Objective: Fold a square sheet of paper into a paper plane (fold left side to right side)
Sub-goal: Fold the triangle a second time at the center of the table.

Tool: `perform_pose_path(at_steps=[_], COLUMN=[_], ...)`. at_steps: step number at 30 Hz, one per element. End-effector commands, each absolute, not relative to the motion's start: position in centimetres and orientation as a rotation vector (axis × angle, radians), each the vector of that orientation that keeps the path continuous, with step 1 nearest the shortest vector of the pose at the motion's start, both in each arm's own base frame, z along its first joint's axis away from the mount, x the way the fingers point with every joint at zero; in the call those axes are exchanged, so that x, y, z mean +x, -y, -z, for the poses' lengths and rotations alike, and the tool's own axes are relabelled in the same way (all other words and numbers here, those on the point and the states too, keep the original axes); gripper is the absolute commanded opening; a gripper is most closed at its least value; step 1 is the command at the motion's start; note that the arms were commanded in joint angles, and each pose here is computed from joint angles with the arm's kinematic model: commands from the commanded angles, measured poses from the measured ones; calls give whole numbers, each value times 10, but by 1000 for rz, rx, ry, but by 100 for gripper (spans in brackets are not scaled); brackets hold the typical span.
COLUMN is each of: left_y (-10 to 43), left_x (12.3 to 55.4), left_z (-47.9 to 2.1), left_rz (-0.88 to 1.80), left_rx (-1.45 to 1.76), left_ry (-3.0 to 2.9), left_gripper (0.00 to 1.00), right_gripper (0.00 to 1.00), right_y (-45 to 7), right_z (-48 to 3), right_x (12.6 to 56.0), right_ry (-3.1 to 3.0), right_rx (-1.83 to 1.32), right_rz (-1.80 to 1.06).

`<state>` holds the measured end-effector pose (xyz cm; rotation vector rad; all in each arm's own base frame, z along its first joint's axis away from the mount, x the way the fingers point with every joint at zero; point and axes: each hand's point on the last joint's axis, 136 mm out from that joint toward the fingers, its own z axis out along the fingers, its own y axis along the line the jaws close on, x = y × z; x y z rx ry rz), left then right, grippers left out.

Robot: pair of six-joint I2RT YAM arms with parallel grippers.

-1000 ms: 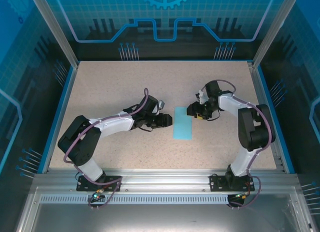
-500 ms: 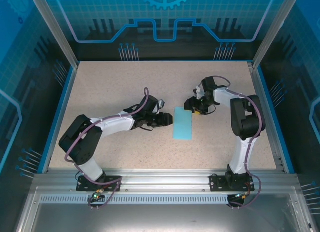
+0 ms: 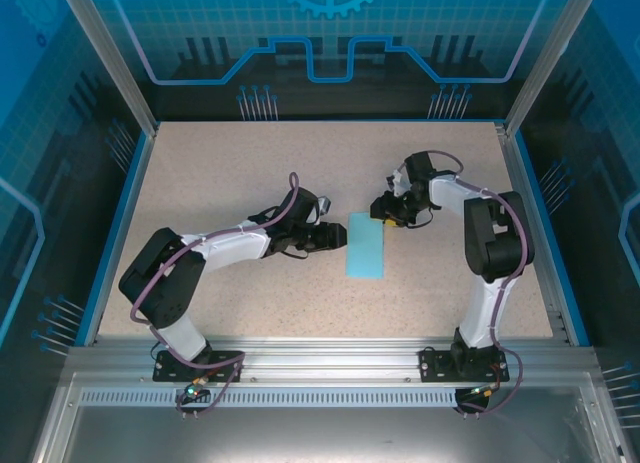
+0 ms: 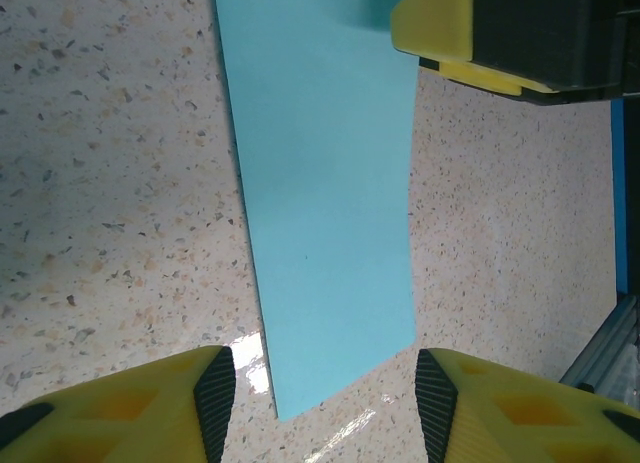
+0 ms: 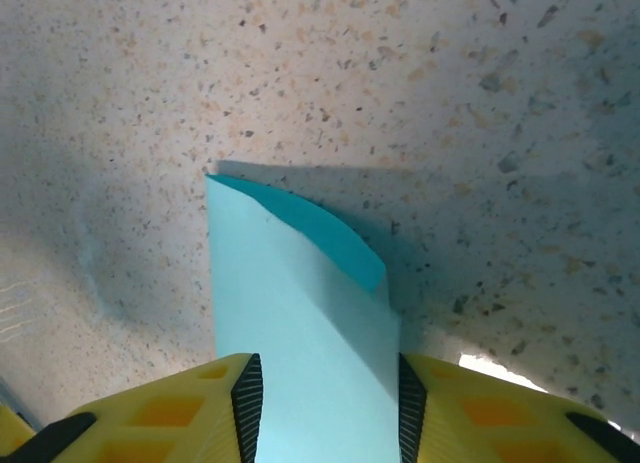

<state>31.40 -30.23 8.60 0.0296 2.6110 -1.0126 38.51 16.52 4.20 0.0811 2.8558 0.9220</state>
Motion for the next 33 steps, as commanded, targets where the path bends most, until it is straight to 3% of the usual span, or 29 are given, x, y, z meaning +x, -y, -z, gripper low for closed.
perform_pose_path(at_steps=[1, 12, 22, 33], left_y=[307, 326, 350, 385], left_x=[317, 286, 251, 240], left_z=[-91, -126, -125, -103], left_rz=[1007, 897, 716, 567], left_rx=[48, 454, 713, 914], left_ry=[-2595, -2366, -2261, -2263], left_gripper=[55, 57, 63, 69], right_gripper=[41, 43, 43, 43], right_y=[-167, -176, -184, -192], right_z=[-55, -41, -62, -80], right_x=[377, 350, 328, 329], right_ry=[-2828, -2858, -2837, -2821], right_rx=[81, 91, 104, 144], right_rz=[-1000, -1088, -1167, -1254])
